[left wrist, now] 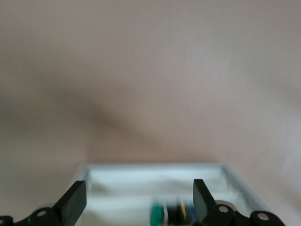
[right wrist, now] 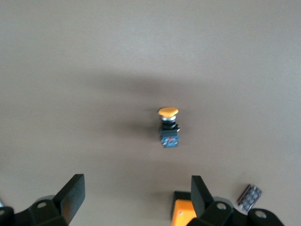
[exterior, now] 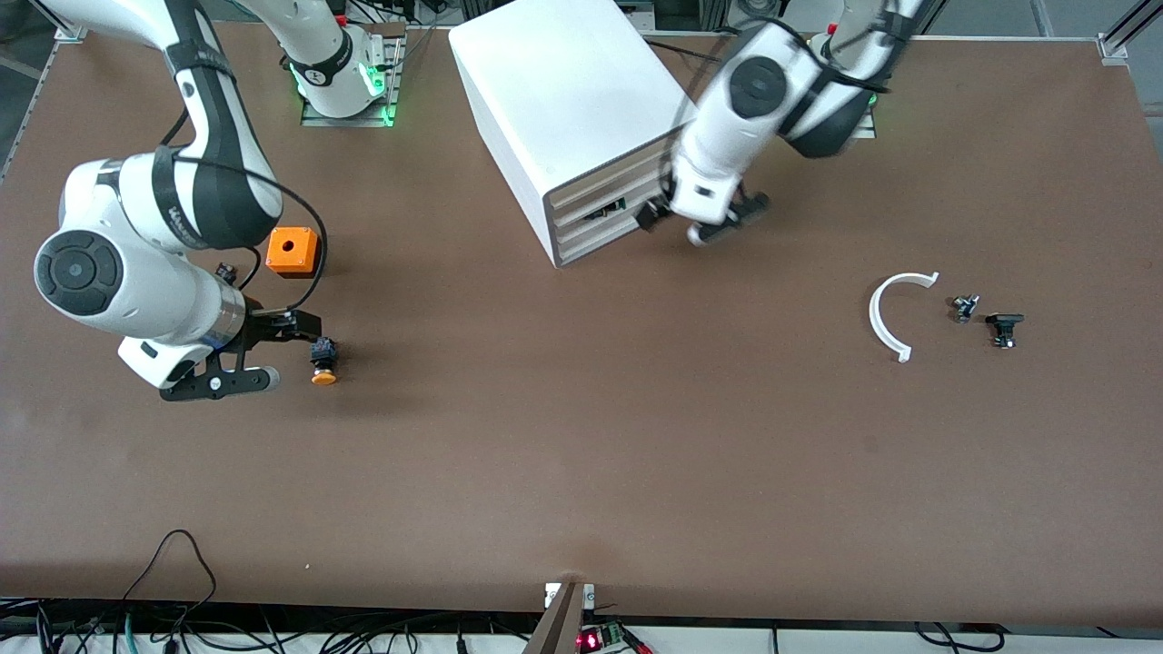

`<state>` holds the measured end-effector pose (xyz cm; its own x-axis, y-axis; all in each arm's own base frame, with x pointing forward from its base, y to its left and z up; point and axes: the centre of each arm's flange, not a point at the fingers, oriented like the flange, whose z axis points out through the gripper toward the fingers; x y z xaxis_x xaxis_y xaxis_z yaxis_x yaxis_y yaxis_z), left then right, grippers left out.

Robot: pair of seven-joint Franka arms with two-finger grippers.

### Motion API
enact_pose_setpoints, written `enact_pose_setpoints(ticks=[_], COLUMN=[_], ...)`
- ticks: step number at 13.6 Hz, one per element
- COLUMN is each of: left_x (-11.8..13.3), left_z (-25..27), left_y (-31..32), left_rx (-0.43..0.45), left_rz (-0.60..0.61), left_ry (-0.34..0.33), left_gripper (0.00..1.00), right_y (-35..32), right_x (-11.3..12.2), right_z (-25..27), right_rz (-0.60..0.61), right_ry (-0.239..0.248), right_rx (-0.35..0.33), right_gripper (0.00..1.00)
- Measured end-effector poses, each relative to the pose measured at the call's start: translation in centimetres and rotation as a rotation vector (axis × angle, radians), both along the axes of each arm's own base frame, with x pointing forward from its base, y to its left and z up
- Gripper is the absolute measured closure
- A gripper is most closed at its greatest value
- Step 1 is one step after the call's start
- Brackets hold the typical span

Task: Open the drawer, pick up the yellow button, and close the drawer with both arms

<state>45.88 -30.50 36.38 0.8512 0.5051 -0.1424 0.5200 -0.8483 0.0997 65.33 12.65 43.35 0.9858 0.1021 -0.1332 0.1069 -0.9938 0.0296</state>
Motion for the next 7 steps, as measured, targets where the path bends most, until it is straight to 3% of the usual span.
enact_pose_setpoints(ticks=[3,5,7], left_x=[8.2,10.3,10.1], left_z=[5.3,11.2,16.8], left_y=[13.2,21.0,26.1], left_rx=[0.006,0.003,0.034], left_rz=[-0.157,-0.288,-0.379], left_ry=[-0.034,-0.041,-0.037], left_gripper=[0.00,0.00,0.00], right_y=[1.9,0.2,-4.0], right_x=[-1.1,-1.5,-2.2], right_z=[5.1,9.2,12.8], right_rz=[-0.020,-0.043,-0.096], right_ry=[0.026,-0.025,-0.075], right_rx=[-0.005,-0.018,-0.080], right_gripper=[0.00,0.00,0.00])
